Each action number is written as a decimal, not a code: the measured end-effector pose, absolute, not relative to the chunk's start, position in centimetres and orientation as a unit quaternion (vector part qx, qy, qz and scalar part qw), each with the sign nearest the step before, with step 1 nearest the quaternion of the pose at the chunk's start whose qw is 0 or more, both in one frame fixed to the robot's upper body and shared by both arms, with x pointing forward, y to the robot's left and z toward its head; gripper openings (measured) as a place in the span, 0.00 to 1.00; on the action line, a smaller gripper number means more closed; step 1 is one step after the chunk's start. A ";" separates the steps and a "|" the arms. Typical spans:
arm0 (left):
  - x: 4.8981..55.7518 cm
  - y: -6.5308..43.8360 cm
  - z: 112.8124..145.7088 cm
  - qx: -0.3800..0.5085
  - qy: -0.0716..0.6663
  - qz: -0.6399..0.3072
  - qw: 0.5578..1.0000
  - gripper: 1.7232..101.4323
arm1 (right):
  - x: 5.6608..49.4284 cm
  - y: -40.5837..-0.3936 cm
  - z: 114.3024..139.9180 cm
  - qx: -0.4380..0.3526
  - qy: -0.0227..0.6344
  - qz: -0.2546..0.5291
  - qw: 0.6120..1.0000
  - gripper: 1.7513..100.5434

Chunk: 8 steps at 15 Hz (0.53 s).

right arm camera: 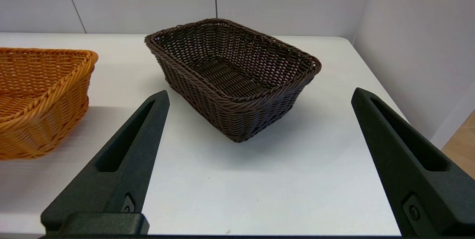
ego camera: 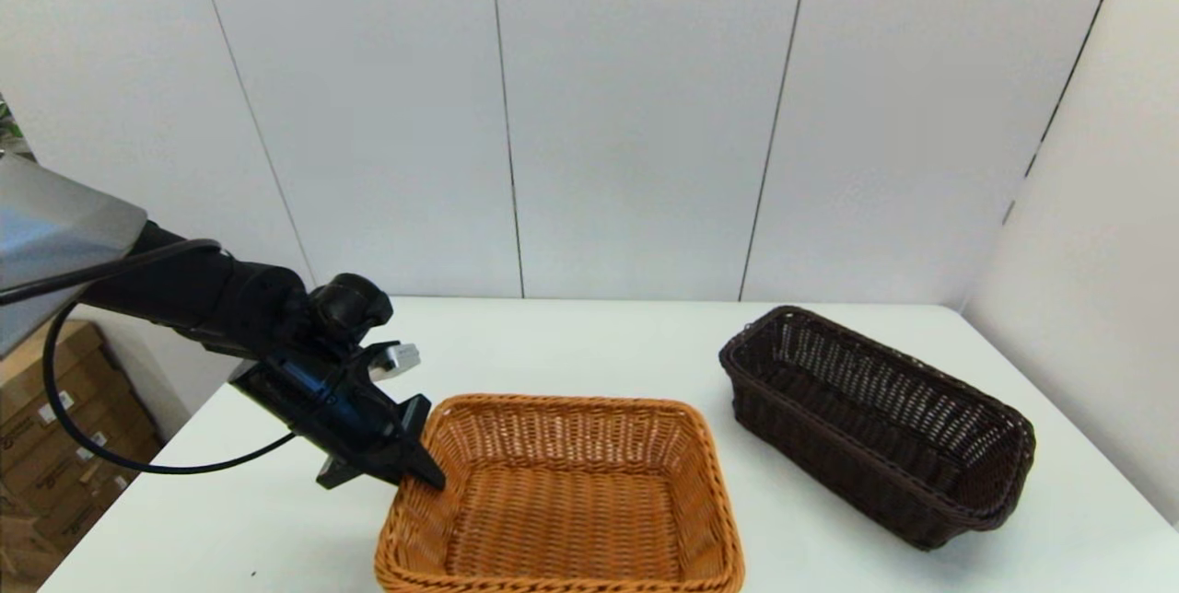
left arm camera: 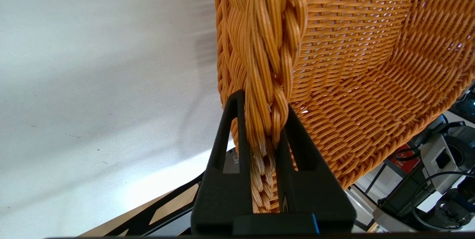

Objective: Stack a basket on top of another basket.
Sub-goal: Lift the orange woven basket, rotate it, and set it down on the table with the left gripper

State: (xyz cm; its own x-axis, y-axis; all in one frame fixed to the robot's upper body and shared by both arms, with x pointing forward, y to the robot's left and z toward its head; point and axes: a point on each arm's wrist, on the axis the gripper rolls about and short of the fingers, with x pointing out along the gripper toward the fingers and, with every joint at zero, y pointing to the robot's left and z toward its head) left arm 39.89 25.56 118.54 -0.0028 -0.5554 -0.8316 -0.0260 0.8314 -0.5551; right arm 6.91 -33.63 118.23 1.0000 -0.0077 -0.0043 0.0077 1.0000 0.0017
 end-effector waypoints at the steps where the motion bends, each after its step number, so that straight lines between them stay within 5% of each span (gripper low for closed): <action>1: 39.9 25.6 118.5 -0.214 0.681 -0.196 0.673 0.12 | 6.9 -33.6 118.2 0.001 0.002 -0.004 1.000 0.97; 8: 39.9 25.6 118.4 -0.215 0.683 -0.193 0.671 0.12 | 6.9 -33.6 118.2 0.001 0.002 -0.004 1.000 0.97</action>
